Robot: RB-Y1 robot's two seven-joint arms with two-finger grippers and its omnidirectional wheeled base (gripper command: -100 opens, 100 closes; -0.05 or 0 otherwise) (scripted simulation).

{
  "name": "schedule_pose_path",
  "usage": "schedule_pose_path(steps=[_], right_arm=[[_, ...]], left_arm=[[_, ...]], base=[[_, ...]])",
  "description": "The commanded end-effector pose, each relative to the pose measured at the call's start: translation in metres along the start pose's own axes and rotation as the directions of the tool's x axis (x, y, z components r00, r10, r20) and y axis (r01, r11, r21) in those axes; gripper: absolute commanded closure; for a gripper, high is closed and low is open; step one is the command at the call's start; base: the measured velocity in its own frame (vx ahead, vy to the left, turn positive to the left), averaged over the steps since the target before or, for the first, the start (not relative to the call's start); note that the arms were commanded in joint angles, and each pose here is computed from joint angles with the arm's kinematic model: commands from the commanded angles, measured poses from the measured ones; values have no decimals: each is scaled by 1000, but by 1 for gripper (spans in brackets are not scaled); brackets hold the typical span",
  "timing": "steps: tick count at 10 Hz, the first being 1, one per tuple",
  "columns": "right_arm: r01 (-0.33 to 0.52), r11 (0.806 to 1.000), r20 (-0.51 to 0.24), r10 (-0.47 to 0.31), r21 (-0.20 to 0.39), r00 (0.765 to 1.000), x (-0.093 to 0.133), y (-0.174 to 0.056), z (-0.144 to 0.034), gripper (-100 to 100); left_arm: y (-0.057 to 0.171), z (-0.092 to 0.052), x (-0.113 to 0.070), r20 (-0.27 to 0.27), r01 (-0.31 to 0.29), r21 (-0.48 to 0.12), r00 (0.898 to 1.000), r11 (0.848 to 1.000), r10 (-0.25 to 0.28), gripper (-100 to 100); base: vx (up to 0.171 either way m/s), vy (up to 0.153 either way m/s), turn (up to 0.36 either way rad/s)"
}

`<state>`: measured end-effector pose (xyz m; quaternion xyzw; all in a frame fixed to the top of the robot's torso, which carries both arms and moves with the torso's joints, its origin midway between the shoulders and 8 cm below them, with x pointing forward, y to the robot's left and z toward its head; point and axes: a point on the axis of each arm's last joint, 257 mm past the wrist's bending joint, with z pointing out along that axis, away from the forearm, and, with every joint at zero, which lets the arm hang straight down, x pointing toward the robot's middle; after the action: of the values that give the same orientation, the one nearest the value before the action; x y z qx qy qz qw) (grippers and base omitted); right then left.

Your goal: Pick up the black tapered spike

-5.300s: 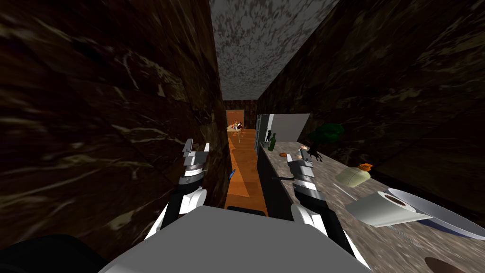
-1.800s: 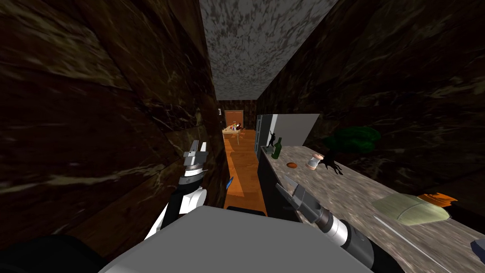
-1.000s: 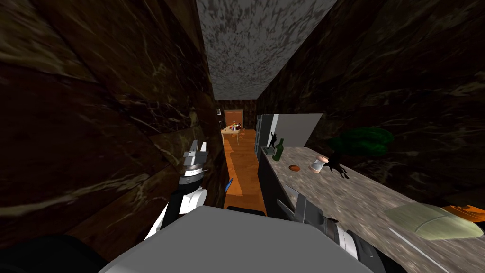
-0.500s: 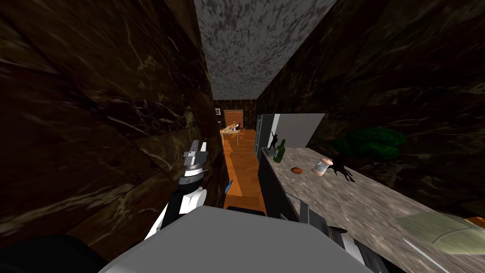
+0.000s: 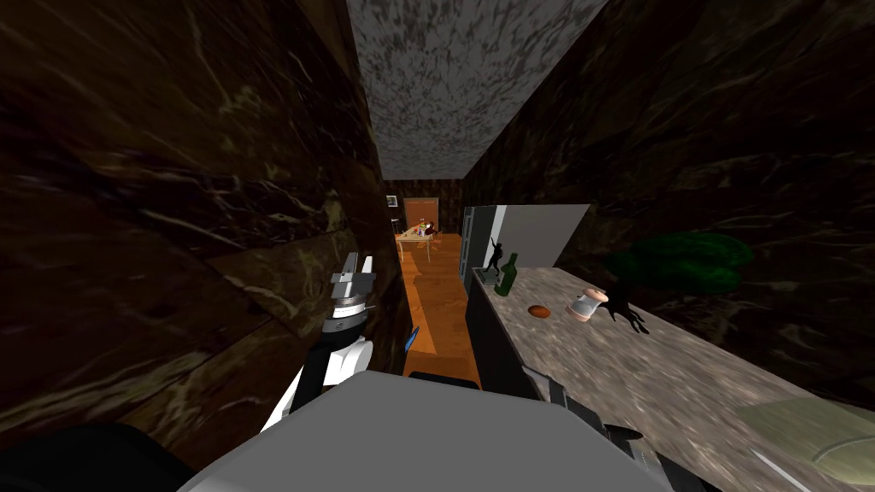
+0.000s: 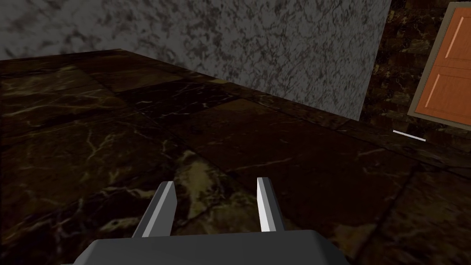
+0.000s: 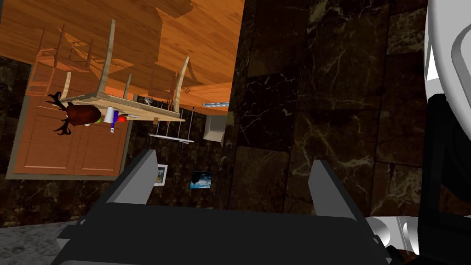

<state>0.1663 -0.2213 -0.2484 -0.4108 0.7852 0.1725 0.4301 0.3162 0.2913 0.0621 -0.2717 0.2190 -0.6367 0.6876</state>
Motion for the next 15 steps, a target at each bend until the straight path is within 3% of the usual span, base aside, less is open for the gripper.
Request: schedule_pose_path(steps=[1,3,6,8,9,12,15], right_arm=[[34,999,-66,-36,-40,997,18,8,-4,-100],[61,997,-90,-64,-40,994,24,7,-5,-100],[120,985,-208,-144,-126,967,57,22,-20,-100],[150,980,-232,-177,-129,956,64,20,-22,-100],[169,970,-279,-213,-174,936,78,26,-31,-100],[218,950,-345,-287,-225,894,99,28,-43,-100],[248,917,-416,-368,-313,832,124,34,-63,-100]], left_arm=[[0,0,0,0,0,0,1000,1000,0,0],[0,0,0,0,0,0,1000,1000,0,0],[0,0,0,0,0,0,1000,1000,0,0],[0,0,0,0,0,0,1000,1000,0,0],[0,0,0,0,0,0,1000,1000,0,0],[0,0,0,0,0,0,1000,1000,0,0],[0,0,0,0,0,0,1000,1000,0,0]], base=[[47,0,-6],[38,0,-1],[52,5,-6],[43,-1,0],[40,4,-5],[51,6,-4],[53,3,-4]])
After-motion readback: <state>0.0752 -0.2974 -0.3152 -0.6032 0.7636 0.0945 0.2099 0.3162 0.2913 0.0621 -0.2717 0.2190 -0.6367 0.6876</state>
